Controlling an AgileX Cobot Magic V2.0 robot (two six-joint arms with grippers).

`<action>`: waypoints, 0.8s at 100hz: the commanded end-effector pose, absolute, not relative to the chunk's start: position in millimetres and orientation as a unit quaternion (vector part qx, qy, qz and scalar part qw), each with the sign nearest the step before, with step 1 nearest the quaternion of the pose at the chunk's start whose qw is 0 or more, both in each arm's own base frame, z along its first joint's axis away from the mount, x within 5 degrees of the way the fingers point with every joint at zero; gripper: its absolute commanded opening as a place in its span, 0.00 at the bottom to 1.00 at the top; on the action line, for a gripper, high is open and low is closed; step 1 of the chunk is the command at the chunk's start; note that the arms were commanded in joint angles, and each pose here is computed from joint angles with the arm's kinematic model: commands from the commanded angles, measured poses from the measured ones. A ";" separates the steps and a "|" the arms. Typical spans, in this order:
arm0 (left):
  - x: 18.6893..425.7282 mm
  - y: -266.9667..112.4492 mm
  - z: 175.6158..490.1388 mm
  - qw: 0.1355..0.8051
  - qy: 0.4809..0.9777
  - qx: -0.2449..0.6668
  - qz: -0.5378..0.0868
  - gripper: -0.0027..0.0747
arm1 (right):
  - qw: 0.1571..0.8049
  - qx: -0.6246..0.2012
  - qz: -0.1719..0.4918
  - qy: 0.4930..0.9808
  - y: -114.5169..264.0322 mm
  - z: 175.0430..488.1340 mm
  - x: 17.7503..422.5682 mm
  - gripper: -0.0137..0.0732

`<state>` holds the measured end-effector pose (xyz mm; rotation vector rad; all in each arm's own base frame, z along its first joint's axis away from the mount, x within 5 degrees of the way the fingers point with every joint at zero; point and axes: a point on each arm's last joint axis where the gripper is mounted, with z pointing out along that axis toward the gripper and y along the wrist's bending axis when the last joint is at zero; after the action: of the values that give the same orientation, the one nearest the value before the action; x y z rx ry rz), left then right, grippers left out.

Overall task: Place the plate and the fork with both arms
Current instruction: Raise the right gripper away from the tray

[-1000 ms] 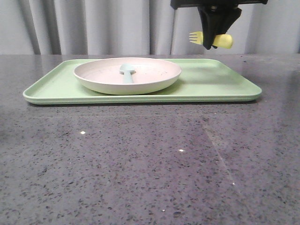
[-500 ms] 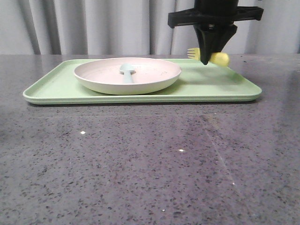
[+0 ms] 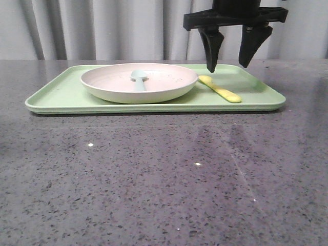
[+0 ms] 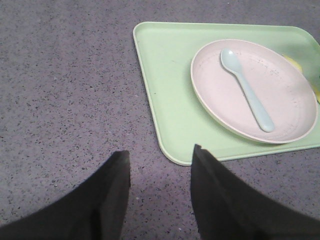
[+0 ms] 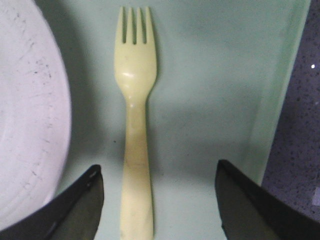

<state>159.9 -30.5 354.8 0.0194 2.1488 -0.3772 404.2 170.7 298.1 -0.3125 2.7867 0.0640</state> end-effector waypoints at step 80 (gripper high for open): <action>162.7 -28.4 372.3 0.518 0.841 -0.009 -0.159 0.41 | 0.305 -0.086 0.078 0.945 124.4 385.6 299.4 0.72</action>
<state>161.3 -29.9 356.6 0.0128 2.1240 -0.3725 317.3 135.2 356.9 -0.2485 2.6495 0.1655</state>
